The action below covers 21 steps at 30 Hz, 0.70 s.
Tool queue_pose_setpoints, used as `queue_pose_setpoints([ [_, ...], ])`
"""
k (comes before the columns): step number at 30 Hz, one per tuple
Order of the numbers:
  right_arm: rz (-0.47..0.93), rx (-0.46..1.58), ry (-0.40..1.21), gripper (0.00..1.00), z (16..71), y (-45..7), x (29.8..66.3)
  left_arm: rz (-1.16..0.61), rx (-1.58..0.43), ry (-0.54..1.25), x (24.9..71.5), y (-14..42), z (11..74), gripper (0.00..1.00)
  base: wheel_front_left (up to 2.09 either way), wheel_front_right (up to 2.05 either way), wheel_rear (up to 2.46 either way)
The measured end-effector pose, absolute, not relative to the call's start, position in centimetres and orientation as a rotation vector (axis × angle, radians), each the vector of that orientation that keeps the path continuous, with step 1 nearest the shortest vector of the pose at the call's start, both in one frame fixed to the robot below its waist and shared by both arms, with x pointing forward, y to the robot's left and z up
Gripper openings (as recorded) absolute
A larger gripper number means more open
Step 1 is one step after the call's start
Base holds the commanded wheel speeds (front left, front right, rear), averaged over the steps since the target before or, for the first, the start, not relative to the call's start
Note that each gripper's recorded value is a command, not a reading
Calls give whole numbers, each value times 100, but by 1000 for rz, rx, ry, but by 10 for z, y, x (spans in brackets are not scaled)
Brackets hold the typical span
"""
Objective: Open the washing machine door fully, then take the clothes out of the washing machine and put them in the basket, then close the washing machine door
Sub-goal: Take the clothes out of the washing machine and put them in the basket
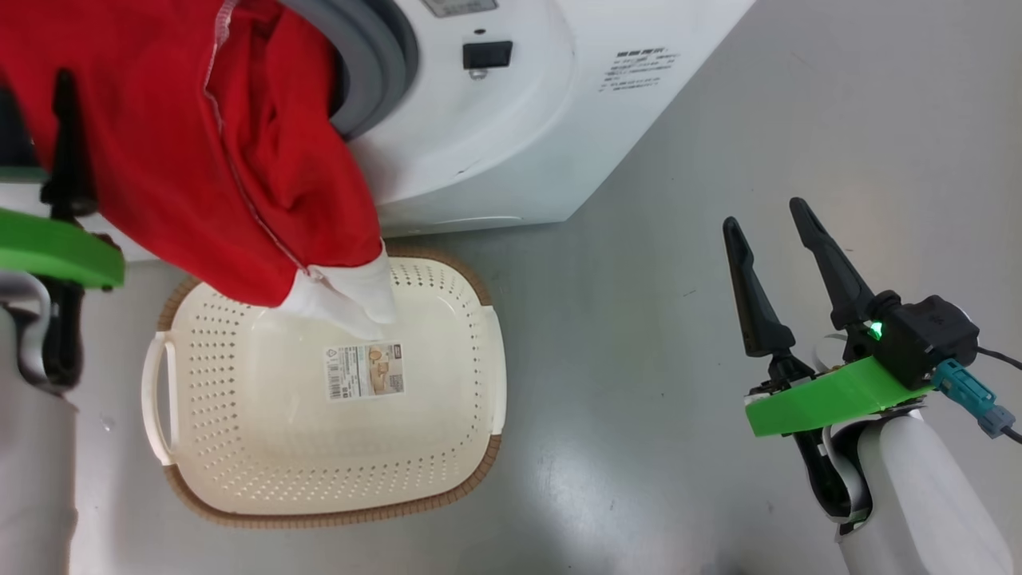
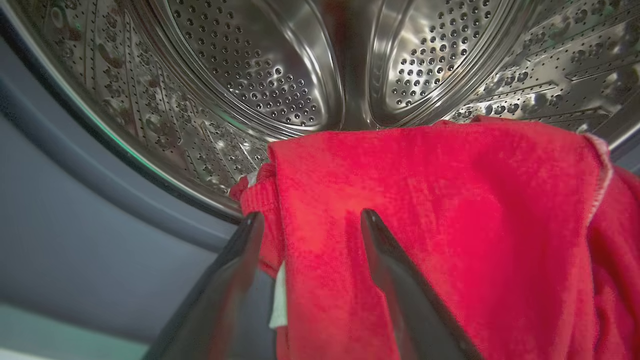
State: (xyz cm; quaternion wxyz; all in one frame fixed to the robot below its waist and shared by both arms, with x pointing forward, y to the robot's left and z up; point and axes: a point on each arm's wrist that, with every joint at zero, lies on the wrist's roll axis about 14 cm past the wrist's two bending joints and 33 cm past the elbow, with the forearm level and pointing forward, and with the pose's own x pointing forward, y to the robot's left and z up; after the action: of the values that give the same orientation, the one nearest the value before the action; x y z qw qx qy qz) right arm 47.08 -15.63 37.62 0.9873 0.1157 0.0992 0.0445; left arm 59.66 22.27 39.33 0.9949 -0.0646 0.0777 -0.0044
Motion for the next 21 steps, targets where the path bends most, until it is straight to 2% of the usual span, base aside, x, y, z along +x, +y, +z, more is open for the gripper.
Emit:
queue_pose_setpoints([
  [11,83,231,196,100,376,-159,472,32,-190,235,607,226,373,100,0,0,0],
  [21,80,232,188,100,380,-161,472,-37,-266,255,609,200,372,100,0,0,0],
])
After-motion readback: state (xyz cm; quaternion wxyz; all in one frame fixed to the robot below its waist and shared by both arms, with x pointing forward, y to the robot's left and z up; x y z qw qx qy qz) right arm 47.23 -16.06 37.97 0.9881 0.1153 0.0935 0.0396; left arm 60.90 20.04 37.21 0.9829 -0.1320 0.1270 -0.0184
